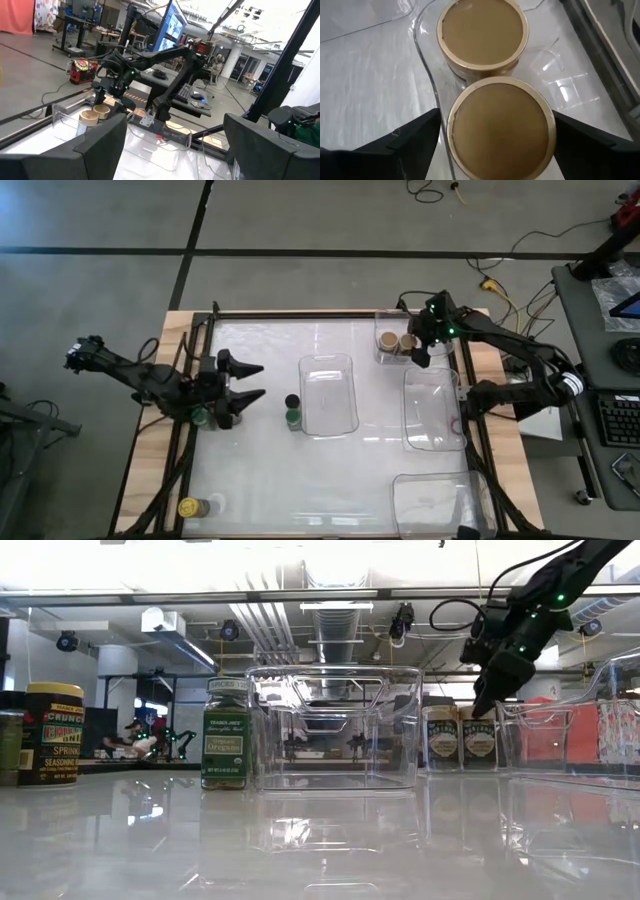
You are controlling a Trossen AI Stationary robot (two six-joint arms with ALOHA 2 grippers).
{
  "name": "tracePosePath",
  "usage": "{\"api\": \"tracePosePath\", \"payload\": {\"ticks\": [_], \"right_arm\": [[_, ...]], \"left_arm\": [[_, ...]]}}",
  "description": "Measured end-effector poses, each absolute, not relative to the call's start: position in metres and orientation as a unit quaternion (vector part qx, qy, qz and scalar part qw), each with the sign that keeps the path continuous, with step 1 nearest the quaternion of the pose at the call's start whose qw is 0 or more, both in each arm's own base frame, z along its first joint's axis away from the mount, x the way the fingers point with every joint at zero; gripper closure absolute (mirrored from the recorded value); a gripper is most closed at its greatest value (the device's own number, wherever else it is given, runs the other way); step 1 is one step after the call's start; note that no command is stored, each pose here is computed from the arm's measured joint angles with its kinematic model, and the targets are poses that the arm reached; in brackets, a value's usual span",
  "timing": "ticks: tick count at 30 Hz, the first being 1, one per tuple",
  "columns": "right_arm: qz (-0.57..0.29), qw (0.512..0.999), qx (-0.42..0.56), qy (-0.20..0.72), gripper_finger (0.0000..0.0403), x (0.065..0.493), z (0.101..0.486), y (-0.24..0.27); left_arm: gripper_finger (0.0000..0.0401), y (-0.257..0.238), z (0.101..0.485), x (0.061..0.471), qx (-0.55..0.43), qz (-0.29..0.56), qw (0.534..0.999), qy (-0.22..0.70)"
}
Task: Sort spices by type
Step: Put the gold seasoning bottle into the top right transparent bin, then put the top yellow seasoning bottle into the middle left transparent bin
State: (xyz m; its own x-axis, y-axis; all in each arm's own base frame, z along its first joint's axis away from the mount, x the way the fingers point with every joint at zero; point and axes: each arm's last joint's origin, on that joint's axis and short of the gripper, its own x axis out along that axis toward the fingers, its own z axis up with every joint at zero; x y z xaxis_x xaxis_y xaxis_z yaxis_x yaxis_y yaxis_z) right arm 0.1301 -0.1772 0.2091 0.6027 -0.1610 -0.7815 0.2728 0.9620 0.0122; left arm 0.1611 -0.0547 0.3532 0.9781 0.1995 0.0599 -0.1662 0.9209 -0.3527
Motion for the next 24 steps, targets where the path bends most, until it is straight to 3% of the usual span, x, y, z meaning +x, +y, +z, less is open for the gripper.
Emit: {"api": "tracePosePath", "payload": {"ticks": [11, 24], "right_arm": [[-0.132, 0.897, 0.06, 0.417, 0.0043, 0.127, 0.251, -0.167], [-0.158, 0.918, -0.029, 0.362, 0.0041, 0.159, 0.348, -0.135]], "left_arm": [[0.0085, -0.052, 0.354, 0.161, -0.176, 0.048, 0.982, -0.043], [0.0085, -0.016, 0.33, 0.176, -0.147, 0.006, 0.989, -0.013]]}}
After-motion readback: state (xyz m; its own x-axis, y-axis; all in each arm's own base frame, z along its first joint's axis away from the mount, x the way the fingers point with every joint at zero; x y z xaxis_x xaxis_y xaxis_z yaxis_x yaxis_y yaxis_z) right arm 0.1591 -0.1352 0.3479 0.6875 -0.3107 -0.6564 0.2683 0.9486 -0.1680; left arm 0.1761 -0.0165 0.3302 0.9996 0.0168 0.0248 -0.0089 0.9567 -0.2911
